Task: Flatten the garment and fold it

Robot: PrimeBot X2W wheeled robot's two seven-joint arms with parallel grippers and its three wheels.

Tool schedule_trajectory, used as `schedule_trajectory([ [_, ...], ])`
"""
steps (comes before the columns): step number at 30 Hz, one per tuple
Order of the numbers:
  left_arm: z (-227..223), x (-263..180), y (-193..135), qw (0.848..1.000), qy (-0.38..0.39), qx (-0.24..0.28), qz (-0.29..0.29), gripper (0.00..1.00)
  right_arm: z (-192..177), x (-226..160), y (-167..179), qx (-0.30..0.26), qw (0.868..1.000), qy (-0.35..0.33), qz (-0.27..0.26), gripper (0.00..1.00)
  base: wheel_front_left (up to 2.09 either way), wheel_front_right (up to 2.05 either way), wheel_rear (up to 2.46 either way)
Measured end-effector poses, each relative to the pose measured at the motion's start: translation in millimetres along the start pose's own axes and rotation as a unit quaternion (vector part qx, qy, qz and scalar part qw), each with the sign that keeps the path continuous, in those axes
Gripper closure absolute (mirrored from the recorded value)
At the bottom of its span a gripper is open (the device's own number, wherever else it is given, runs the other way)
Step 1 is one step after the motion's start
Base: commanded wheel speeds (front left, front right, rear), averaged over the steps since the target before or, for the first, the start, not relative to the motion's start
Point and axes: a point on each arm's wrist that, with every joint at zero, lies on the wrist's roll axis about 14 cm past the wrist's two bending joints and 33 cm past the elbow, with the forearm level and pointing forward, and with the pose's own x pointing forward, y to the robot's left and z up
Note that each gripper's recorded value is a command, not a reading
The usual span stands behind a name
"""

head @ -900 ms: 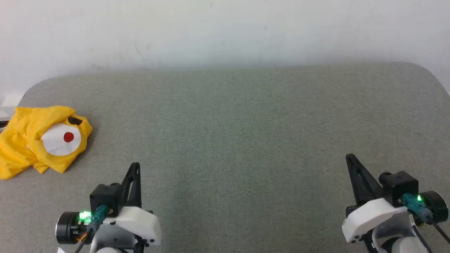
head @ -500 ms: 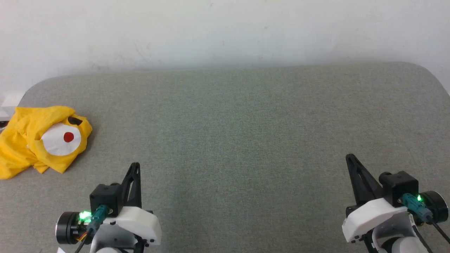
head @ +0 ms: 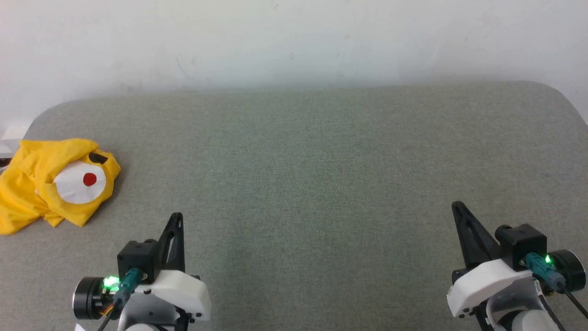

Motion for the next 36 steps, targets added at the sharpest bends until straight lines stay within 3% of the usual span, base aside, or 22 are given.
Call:
schedule_trajectory([
  [4,0.0,0.0,0.0,1.000,0.000,0.000,0.000,1.00,0.0,0.0,0.0,0.000,1.000,0.000,0.000,1.00,0.00,0.00,0.00],
  [5,-0.1,0.0,0.0,1.000,0.000,0.000,0.000,0.00,-0.1,0.0,0.0,0.000,1.000,0.000,0.000,0.00,0.00,0.00,0.00],
  [8,-0.1,0.0,0.0,1.000,0.000,0.000,0.000,0.00,-0.9,-0.1,-0.1,0.000,1.000,0.001,0.000,0.00,0.00,0.00,0.00],
  [9,-0.1,-0.1,0.0,1.000,0.000,0.000,0.000,1.00,-0.9,-0.1,-0.1,0.000,1.000,0.001,0.000,1.00,0.00,0.00,0.00],
  [10,-0.1,-0.1,0.0,1.000,0.000,0.000,0.000,1.00,-1.0,-0.1,-0.1,0.000,1.000,0.002,0.000,1.00,0.00,0.00,0.00],
  [11,-0.1,0.0,0.0,1.000,0.000,0.000,0.000,0.00,-1.1,-0.1,-0.1,0.000,1.000,0.002,0.000,0.00,0.00,0.00,0.00],
  [36,6.4,-0.8,-2.9,1.000,-0.022,-0.004,-0.004,0.00,0.1,-3.4,-10.9,0.025,0.999,-0.015,-0.016,0.00,0.00,0.00,0.00],
])
